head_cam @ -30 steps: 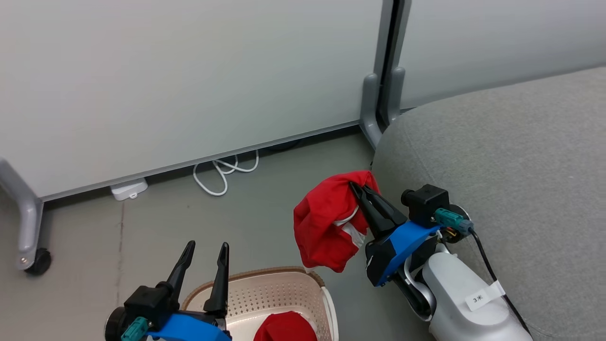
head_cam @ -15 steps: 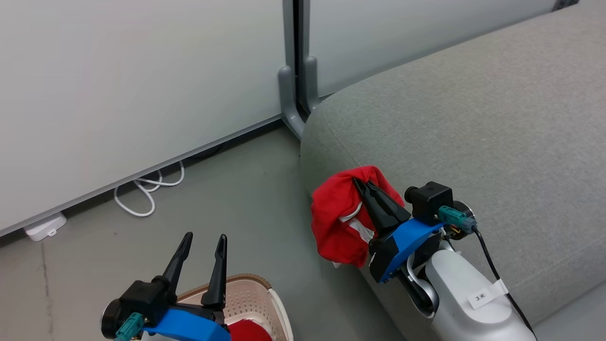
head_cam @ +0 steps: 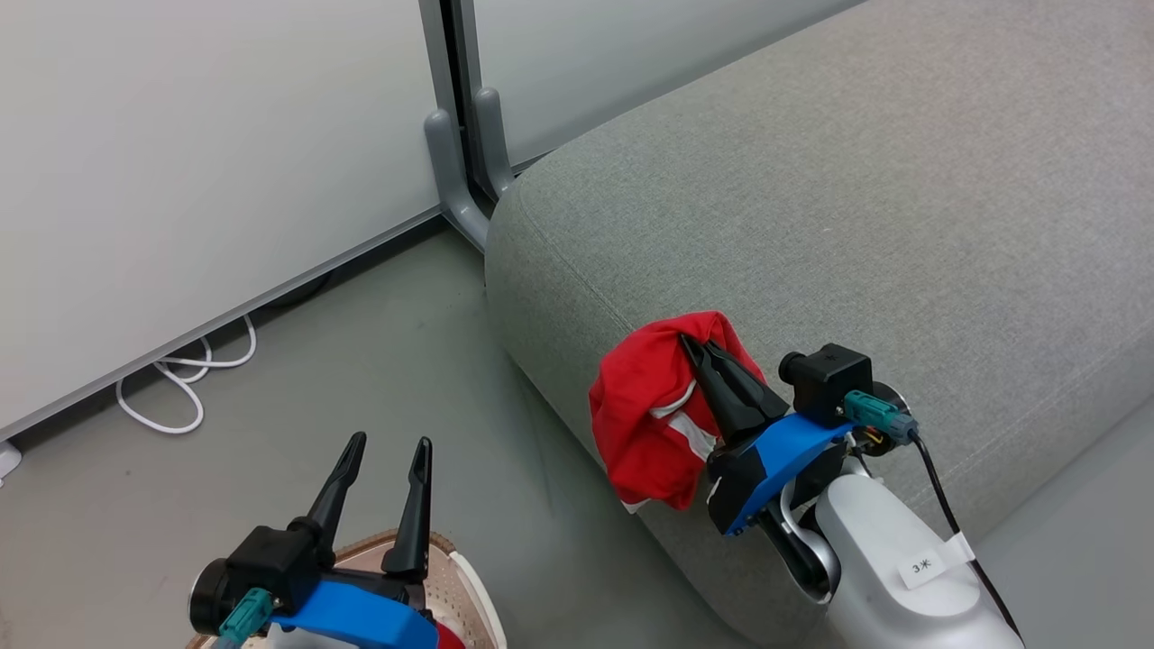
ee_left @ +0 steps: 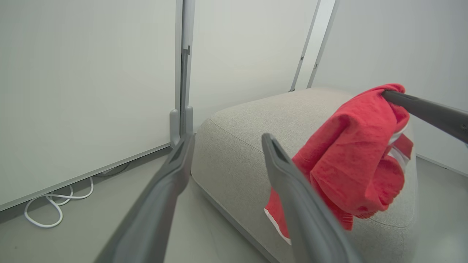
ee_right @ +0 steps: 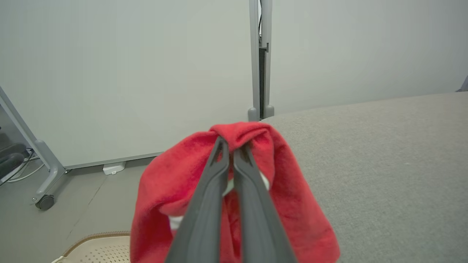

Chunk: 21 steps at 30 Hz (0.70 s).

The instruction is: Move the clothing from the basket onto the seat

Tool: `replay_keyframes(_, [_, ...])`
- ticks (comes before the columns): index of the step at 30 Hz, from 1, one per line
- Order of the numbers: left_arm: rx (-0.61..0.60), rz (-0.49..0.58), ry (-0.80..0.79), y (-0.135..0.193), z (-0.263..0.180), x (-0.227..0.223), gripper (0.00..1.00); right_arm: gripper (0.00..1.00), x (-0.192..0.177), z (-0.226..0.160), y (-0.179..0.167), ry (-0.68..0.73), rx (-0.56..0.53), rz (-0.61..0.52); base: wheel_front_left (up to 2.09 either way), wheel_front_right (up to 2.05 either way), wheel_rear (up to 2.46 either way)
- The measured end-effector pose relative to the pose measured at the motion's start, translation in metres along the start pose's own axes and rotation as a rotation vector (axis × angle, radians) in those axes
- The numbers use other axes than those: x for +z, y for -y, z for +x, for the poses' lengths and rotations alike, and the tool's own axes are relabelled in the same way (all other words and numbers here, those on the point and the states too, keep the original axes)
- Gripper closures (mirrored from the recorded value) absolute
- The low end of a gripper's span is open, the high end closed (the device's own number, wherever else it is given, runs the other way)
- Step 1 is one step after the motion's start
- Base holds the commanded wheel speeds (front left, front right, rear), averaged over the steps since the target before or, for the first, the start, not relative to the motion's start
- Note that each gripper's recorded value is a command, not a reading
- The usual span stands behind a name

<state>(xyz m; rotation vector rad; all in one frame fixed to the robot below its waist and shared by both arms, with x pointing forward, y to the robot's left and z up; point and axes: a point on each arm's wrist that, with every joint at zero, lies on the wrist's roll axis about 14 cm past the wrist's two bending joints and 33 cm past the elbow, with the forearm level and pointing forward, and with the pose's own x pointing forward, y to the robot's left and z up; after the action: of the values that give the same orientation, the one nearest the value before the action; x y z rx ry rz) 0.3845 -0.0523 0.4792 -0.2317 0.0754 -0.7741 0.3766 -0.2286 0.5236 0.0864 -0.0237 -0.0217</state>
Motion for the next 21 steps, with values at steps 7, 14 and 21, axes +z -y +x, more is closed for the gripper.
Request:
replay_keyframes(7, [-0.005, -0.001, -0.002, -0.005, 0.003, -0.002, 0.00, 1.00, -0.001, 0.011, 0.012, -0.007, -0.035, 0.009, 0.00, 0.00, 0.00])
replay_keyframes(14, [0.004, 0.010, 0.004, -0.028, 0.013, -0.003, 0.00, 1.00, 0.041, 0.065, 0.053, 0.056, -0.128, -0.050, 0.00, 0.00, 0.00])
replay_keyframes(21, [-0.004, 0.031, 0.024, -0.060, 0.030, -0.006, 0.00, 1.00, 0.086, 0.127, 0.109, 0.124, -0.257, -0.114, 0.00, 0.00, 0.00])
